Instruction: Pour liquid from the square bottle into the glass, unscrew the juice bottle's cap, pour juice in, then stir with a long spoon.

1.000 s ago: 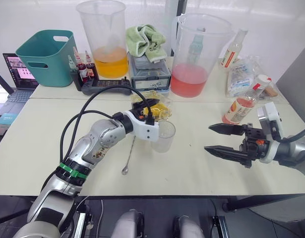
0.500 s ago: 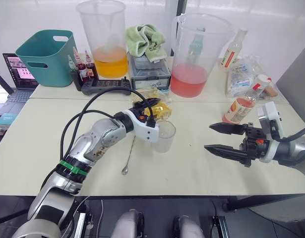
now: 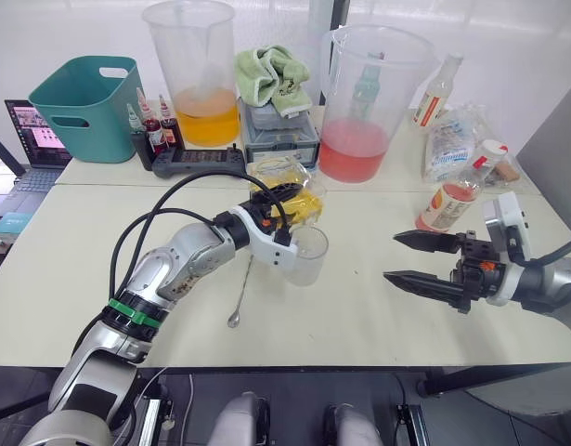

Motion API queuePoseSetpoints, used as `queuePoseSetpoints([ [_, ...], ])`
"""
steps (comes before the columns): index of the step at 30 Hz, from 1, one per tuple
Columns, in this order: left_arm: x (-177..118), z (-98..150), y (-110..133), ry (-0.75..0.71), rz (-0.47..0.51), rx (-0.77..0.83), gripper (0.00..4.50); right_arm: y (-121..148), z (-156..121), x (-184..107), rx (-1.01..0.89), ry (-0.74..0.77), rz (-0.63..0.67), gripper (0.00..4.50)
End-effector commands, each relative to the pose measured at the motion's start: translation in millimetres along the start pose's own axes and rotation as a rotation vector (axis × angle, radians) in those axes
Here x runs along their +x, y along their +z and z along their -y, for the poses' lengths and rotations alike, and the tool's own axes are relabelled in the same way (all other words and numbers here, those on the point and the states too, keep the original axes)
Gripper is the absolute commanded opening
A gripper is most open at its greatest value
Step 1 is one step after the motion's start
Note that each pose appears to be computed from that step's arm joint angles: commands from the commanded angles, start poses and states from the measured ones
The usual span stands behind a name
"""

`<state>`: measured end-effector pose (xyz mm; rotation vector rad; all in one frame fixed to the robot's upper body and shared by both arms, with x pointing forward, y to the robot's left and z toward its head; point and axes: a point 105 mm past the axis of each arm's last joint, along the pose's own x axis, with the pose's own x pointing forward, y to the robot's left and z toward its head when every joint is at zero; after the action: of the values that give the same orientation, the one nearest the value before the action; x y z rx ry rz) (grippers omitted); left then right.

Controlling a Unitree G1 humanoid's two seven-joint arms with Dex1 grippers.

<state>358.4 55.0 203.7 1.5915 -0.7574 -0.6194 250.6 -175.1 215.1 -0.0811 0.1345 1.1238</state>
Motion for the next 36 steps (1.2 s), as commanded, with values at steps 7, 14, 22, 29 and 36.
queuePoseSetpoints([
  [7, -0.3, -39.9, 2.3, 0.147, 0.017, 0.113, 2.79, 11.8, -2.0, -1.3, -0.058, -0.002, 0.031, 4.47],
  [14, 0.1, -41.0, 1.9, 0.156, 0.017, 0.144, 2.79, 10.8, -3.1, 3.3, -0.052, 0.005, 0.038, 4.47],
  [22, 0.6, -42.4, 2.7, 0.165, 0.02, 0.155, 2.79, 11.2, -1.8, 3.0, -0.053, -0.002, 0.04, 4.47],
  [29, 0.8, -44.0, 5.2, 0.173, 0.032, 0.181, 2.79, 11.7, -1.1, 3.6, -0.055, -0.003, 0.042, 4.47],
  [36, 0.8, -44.9, 6.9, 0.177, 0.037, 0.191, 2.79, 12.3, -1.3, 5.4, -0.054, 0.0, 0.047, 4.47],
])
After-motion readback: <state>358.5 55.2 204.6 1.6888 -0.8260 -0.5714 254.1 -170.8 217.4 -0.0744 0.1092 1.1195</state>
